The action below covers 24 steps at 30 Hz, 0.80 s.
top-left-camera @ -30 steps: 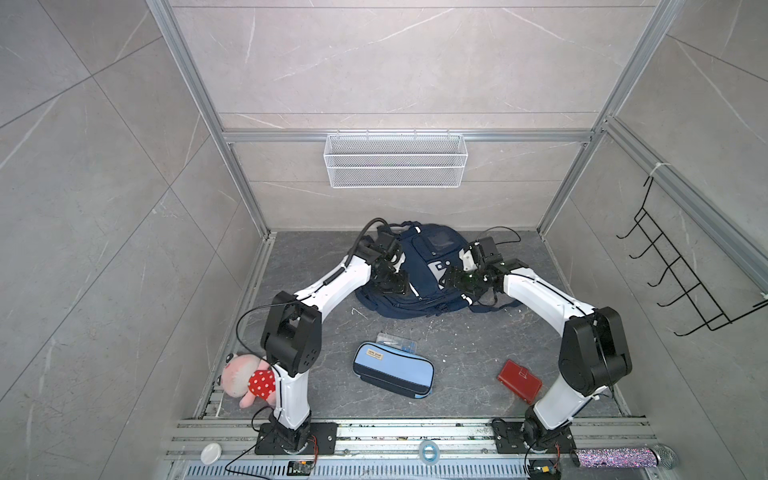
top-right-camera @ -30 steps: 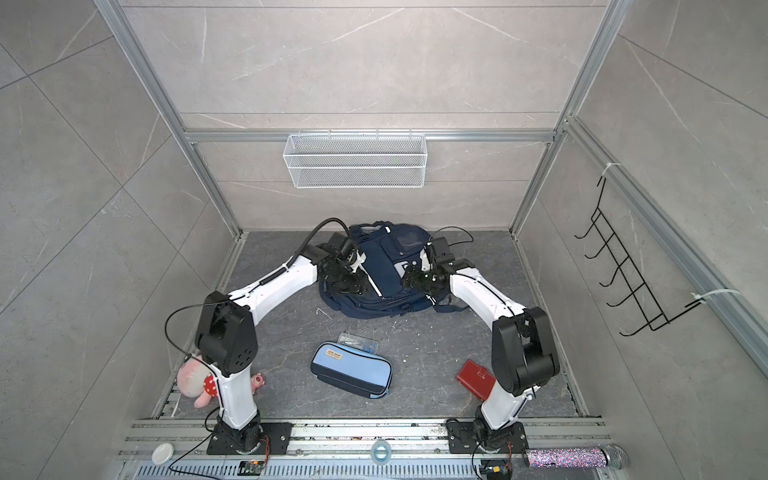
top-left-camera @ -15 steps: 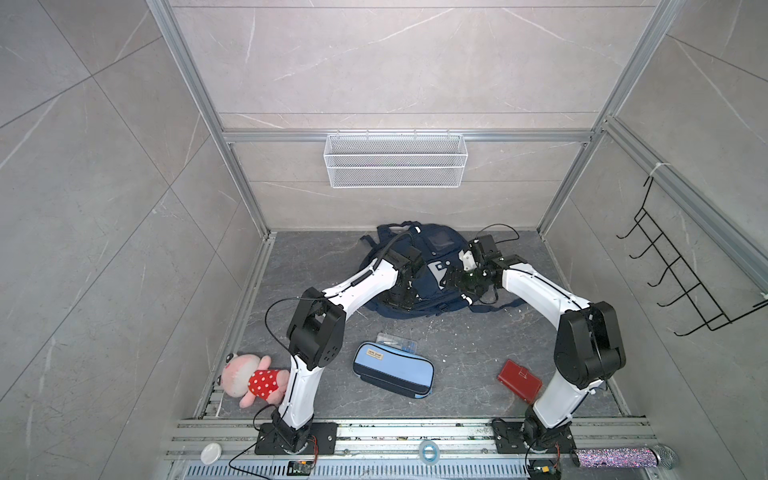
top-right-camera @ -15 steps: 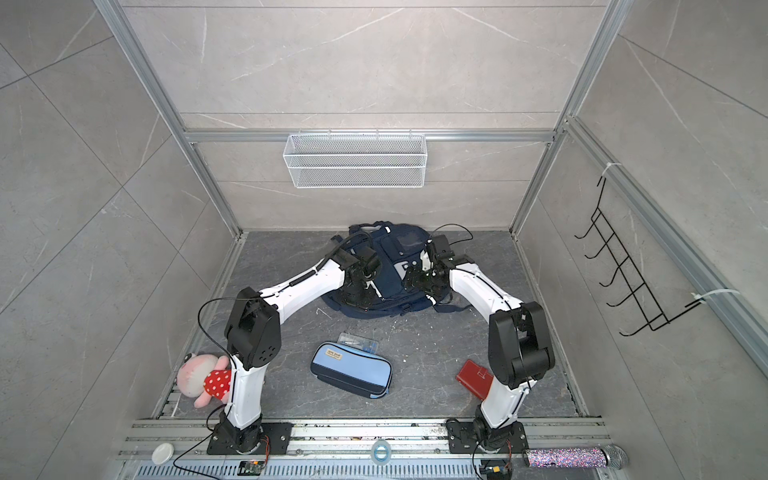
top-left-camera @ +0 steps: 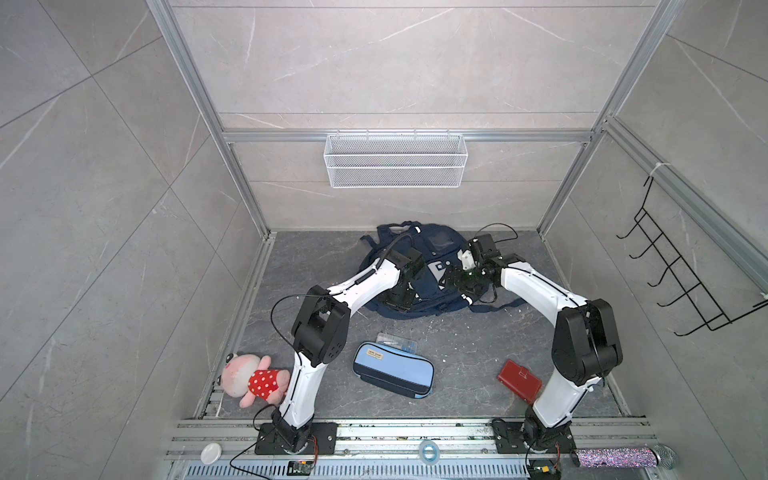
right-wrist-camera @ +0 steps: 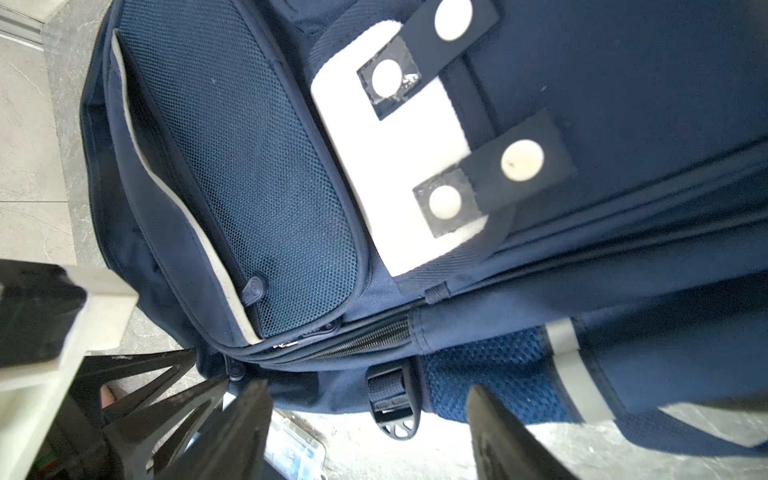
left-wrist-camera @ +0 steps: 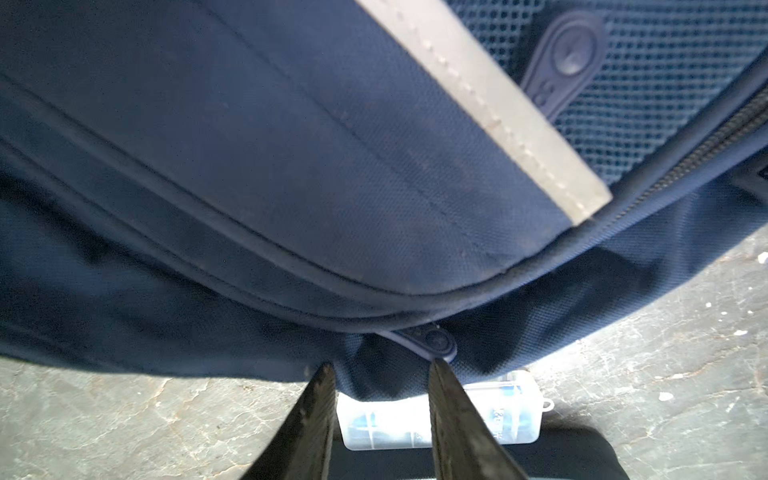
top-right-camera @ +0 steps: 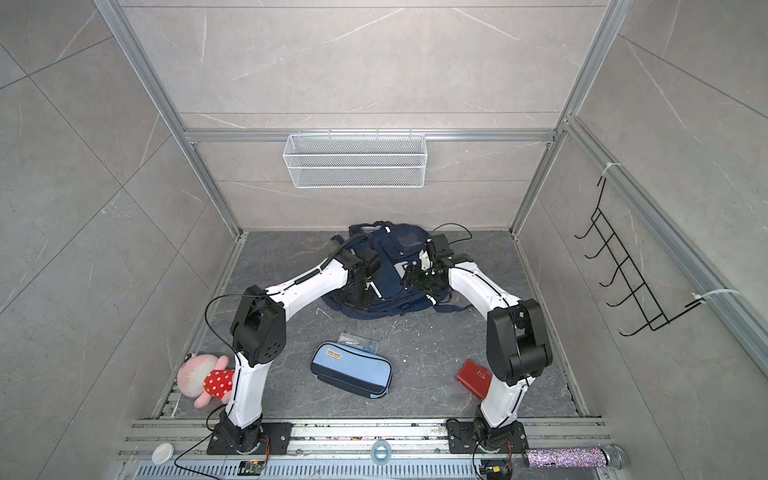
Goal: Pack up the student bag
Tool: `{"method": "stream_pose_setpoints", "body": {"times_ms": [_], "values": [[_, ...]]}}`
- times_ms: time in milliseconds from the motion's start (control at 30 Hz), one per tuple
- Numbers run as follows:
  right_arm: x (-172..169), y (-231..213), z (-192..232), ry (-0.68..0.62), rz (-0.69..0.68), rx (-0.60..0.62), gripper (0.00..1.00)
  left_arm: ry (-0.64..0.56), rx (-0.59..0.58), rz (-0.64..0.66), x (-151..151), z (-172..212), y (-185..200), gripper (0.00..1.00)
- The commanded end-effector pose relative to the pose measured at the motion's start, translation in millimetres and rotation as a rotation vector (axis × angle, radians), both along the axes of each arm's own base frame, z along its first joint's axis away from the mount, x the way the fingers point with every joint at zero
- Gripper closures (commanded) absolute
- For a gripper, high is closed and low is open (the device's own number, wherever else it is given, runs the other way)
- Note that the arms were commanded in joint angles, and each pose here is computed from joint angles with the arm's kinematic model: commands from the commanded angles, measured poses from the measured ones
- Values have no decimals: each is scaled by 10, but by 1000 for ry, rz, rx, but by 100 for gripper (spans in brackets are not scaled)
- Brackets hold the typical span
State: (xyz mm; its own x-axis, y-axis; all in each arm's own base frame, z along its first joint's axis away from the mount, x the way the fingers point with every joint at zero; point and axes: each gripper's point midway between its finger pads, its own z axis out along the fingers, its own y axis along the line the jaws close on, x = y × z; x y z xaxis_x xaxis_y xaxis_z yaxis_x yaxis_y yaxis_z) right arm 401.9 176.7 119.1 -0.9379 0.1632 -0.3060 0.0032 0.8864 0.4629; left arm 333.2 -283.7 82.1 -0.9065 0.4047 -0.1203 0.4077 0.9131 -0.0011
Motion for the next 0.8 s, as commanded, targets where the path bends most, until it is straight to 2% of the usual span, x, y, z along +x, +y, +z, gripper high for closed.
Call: {"method": "stream_pose_setpoints", "body": {"times_ms": [0, 133, 333, 467, 600, 767], "values": [[-71, -8, -19, 3, 2, 5, 23, -37, -119, 16, 90, 279, -183, 55], [-123, -10, -96, 19, -3, 15, 23, -9, -164, 54, 107, 258, -246, 55], [-120, -2, -100, 20, 16, 6, 23, 20, -58, 110, 91, -21, -93, 59], [-85, -28, -93, 23, 29, -1, 24, 34, -30, 133, 60, -165, -46, 60], [-83, -65, -163, 40, 37, 1, 23, 24, -8, 143, 67, -214, -53, 61], [-42, -123, -180, 38, 29, 12, 23, 16, 83, 157, -47, -274, 99, 65]]}}
